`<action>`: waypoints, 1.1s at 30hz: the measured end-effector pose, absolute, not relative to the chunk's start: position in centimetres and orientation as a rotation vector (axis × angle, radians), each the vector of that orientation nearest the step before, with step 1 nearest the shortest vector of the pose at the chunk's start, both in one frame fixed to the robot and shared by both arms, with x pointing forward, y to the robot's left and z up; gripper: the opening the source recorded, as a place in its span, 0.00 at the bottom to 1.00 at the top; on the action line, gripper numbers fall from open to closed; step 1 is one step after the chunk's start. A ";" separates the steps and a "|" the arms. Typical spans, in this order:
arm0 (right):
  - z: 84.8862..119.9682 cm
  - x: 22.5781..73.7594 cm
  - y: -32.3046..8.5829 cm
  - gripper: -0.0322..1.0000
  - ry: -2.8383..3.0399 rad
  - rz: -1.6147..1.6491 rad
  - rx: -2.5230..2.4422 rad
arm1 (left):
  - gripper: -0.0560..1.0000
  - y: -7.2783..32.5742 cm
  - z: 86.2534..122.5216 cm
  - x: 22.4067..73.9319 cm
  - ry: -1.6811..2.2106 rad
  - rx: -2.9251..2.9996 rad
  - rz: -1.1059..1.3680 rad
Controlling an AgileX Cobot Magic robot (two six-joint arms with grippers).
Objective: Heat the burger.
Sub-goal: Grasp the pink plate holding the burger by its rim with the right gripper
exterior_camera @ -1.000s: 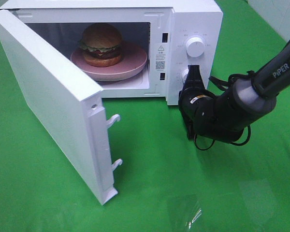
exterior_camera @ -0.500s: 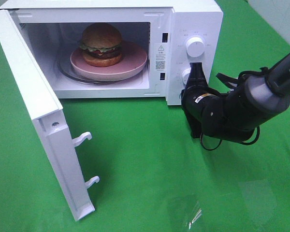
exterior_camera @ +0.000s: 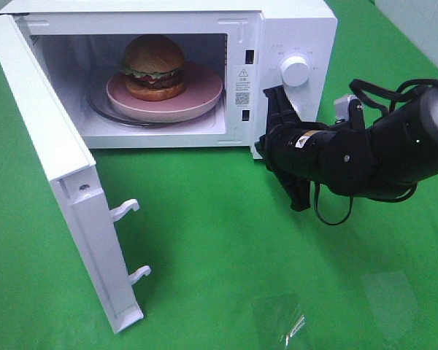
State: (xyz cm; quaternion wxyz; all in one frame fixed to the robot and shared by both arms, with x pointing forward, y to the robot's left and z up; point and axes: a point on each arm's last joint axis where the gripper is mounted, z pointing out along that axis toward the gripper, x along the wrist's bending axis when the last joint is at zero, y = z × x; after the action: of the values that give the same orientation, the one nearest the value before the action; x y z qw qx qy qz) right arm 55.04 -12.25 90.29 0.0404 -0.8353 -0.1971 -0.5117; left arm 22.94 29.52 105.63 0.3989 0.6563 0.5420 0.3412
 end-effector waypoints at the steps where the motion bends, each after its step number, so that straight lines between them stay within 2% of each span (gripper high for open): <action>1: 90.3 55.0 -12.3 0.03 -0.604 -1.568 -2.559 | 0.99 29.5 105.6 22.9 1.372 1.661 0.864; 9: 93.0 53.0 -12.1 0.04 -1.465 -1.425 -2.472 | 0.99 29.5 105.6 22.9 1.372 1.661 0.864; 20: 94.7 52.0 -11.6 0.06 -2.029 -1.173 -2.248 | 0.99 29.5 105.6 22.9 1.372 1.661 0.864; 27: 96.7 52.6 -11.4 0.09 -2.560 -0.876 -1.908 | 0.99 29.5 105.6 22.9 1.372 1.661 0.864; 33: 98.3 52.9 -11.6 0.10 -3.027 -0.628 -1.368 | 0.99 29.5 105.6 22.9 1.372 1.661 0.864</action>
State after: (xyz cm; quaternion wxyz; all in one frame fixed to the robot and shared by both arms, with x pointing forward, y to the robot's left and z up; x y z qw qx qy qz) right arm 52.92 -11.57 98.31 -0.1194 -0.4018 -0.8890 -0.1845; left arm 22.94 29.52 105.63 0.3989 0.6563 0.5420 0.3412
